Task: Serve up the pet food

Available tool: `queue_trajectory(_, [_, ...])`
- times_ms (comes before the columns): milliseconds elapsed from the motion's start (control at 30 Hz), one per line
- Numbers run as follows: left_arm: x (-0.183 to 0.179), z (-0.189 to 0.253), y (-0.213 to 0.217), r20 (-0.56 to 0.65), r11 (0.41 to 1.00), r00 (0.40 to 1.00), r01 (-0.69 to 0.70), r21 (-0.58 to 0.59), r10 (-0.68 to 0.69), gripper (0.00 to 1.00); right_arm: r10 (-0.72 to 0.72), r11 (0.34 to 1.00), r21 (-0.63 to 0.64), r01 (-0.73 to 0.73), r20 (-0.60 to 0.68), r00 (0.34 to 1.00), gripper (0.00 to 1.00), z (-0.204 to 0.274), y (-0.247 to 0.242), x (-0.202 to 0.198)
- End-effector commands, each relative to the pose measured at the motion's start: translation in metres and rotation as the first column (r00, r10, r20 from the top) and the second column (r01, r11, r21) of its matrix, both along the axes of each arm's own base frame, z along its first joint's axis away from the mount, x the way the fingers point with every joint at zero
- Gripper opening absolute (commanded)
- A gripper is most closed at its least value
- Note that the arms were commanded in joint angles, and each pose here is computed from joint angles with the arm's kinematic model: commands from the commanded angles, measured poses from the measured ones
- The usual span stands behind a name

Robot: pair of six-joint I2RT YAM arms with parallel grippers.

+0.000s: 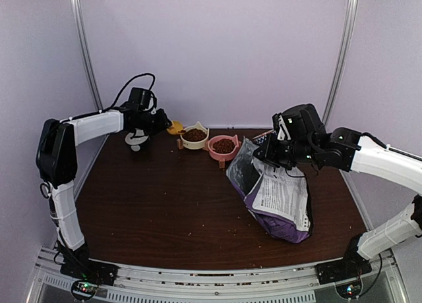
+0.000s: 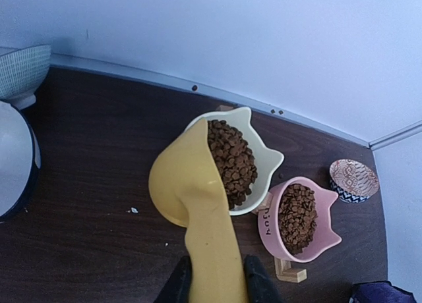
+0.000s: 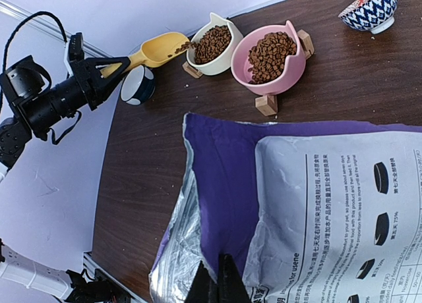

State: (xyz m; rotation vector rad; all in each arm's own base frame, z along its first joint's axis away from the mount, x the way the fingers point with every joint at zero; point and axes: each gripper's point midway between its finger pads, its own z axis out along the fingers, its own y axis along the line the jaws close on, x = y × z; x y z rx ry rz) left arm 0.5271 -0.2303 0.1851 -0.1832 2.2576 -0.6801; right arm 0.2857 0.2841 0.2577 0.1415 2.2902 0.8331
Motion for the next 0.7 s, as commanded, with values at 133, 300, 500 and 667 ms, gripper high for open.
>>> queue_trajectory(133, [-0.001, 0.058, -0.012, 0.152, 0.991, 0.984, 0.073, 0.110, -0.089, 0.00, 0.003, 1.000, 0.017, -0.003, 0.020, 1.000, 0.00, 0.005, 0.001, 0.003])
queue_trajectory(300, [-0.005, 0.063, -0.020, 0.163, 0.974, 0.977, 0.106, 0.200, -0.140, 0.00, 0.001, 1.000, 0.016, -0.002, 0.019, 1.000, 0.00, 0.004, 0.001, 0.004])
queue_trajectory(500, [-0.010, 0.069, -0.026, 0.171, 0.941, 0.969, 0.119, 0.318, -0.180, 0.00, 0.003, 1.000, 0.008, -0.003, 0.015, 1.000, 0.00, 0.001, 0.001, 0.004])
queue_trajectory(667, [-0.013, 0.076, -0.028, 0.182, 0.926, 0.964, 0.121, 0.358, -0.196, 0.00, 0.000, 1.000, -0.004, 0.000, 0.017, 1.000, 0.00, 0.000, -0.001, 0.004])
